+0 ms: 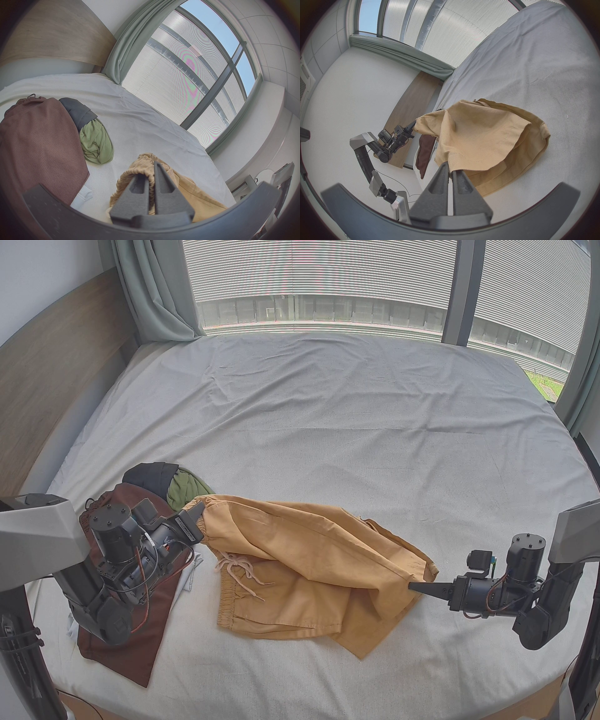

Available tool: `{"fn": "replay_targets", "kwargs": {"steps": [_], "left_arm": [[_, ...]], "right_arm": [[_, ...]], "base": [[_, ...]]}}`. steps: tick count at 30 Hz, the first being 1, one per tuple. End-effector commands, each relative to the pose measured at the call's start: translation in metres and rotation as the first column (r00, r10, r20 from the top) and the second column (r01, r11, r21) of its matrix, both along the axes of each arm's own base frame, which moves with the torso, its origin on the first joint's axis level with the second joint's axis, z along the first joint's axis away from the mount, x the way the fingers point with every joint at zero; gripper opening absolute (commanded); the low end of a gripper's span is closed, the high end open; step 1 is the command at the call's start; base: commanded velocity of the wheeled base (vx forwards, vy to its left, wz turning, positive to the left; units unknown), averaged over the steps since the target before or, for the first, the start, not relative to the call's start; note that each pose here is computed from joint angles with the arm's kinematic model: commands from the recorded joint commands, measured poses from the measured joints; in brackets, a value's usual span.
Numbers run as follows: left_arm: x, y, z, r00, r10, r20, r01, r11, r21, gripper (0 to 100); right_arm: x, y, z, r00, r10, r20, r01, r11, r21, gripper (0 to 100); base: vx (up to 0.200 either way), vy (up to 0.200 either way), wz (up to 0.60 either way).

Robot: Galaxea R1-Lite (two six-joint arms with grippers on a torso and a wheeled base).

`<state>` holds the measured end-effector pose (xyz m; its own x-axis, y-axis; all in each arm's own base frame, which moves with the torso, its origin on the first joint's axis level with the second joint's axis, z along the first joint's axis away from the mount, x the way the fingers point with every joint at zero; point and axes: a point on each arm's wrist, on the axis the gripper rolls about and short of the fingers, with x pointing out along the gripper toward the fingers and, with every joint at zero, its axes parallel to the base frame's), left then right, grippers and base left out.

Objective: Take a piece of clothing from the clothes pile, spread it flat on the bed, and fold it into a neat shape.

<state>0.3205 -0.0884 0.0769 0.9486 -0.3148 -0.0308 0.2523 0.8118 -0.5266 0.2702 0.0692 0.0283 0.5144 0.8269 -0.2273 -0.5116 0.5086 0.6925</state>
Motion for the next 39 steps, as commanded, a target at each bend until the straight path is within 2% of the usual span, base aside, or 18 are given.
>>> {"fn": "replay_targets", "kwargs": {"steps": [1, 6, 7, 14, 20, 30, 39], "left_arm": [[0.000, 0.000, 0.000, 1.000, -0.002, 0.001, 0.002, 1.000, -0.001, 0], [0.000, 0.000, 0.000, 1.000, -0.002, 0.001, 0.002, 1.000, -0.001, 0], [0.000, 0.000, 0.000, 1.000, -0.002, 0.001, 0.002, 1.000, -0.001, 0], [0.000, 0.000, 0.001, 1.000, -0.002, 0.004, 0.002, 1.000, -0.002, 0], [-0.001, -0.001, 0.001, 1.000, -0.003, 0.003, 0.003, 1.000, -0.001, 0], [-0.001, -0.002, 0.001, 1.000, -0.008, 0.002, 0.008, 1.000, -0.003, 0], [-0.001, -0.002, 0.000, 1.000, -0.008, 0.001, 0.008, 1.000, -0.001, 0]], "right_arm": [[0.002, 0.001, -0.008, 1.000, 0.003, -0.025, -0.003, 1.000, -0.006, 0], [0.003, 0.002, -0.007, 1.000, 0.005, -0.016, -0.005, 1.000, -0.005, 0], [0.006, 0.003, -0.006, 1.000, 0.005, 0.001, -0.005, 1.000, -0.002, 100], [0.010, 0.012, -0.001, 0.999, 0.018, 0.033, -0.018, 1.000, -0.001, 100], [0.018, 0.028, 0.002, 0.997, -0.016, 0.070, 0.016, 1.000, -0.007, 100], [0.025, 0.043, 0.013, 0.995, 0.009, 0.101, -0.012, 0.999, 0.035, 100], [0.032, 0.045, 0.020, 0.989, -0.058, 0.138, 0.053, 0.998, 0.040, 100]], "base": [[0.000, 0.000, 0.00], [0.000, 0.000, 0.00], [0.000, 0.000, 0.00], [0.000, 0.000, 0.00], [0.000, 0.000, 0.00], [0.000, 0.000, 0.00], [0.000, 0.000, 0.00]]}}
